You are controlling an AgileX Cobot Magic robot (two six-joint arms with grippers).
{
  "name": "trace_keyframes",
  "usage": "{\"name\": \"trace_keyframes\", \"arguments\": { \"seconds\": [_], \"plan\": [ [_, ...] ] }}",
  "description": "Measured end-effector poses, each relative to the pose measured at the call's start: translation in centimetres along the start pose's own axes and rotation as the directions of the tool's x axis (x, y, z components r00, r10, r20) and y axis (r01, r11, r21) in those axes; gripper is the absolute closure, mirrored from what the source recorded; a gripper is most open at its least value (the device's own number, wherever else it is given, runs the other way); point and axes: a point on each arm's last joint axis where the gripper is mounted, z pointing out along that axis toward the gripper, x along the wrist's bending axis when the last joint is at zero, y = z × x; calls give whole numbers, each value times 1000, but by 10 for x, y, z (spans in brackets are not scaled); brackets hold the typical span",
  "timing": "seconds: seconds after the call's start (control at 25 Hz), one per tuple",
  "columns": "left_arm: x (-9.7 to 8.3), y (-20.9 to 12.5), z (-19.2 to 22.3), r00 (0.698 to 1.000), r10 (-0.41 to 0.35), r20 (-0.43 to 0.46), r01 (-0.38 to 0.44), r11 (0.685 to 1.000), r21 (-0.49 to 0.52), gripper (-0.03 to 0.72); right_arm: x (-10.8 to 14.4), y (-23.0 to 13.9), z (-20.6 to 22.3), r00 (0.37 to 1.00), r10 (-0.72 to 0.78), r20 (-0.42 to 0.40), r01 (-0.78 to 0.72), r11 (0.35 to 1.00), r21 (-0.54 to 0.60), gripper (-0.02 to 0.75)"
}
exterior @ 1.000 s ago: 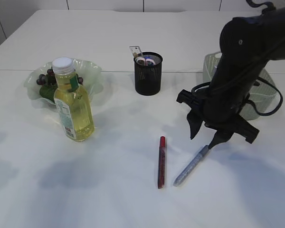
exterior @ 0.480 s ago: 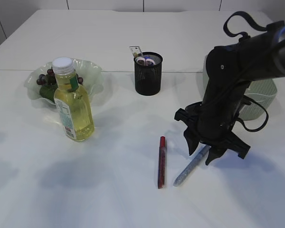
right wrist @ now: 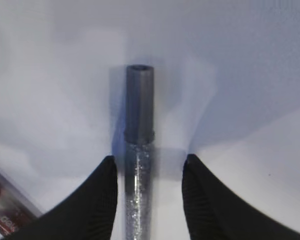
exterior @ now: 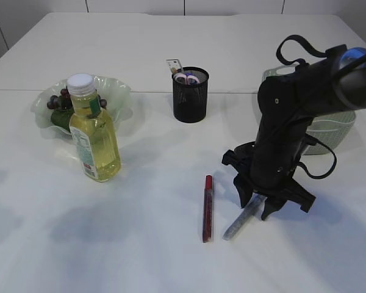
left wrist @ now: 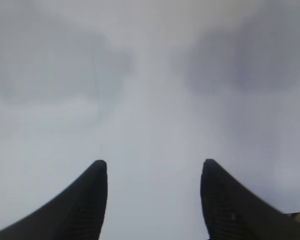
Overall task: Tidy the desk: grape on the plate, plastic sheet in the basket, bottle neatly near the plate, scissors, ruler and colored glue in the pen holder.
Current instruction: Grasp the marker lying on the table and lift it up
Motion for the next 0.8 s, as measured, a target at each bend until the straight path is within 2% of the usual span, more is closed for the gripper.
{"name": "trace_keyframes", "arguments": {
  "seconds": [0.16,0.32,0.44,0.8],
  "plan": [
    [0,0,0,1000,0,0,0,1000,0,254,1,1,0,1000,-1,-15,1,1000,-12,419],
    [0,0,0,1000,0,0,0,1000,0,254,1,1,0,1000,-4,-16,4,1000,-16,533],
    [0,0,0,1000,0,0,0,1000,0,254,1,2,0,1000,-6,-15,5,1000,-18,591],
    [0,0,0,1000,0,0,0,1000,0,254,1,2,0,1000,-26,-15,26,999,-19,603]
  ]
}}
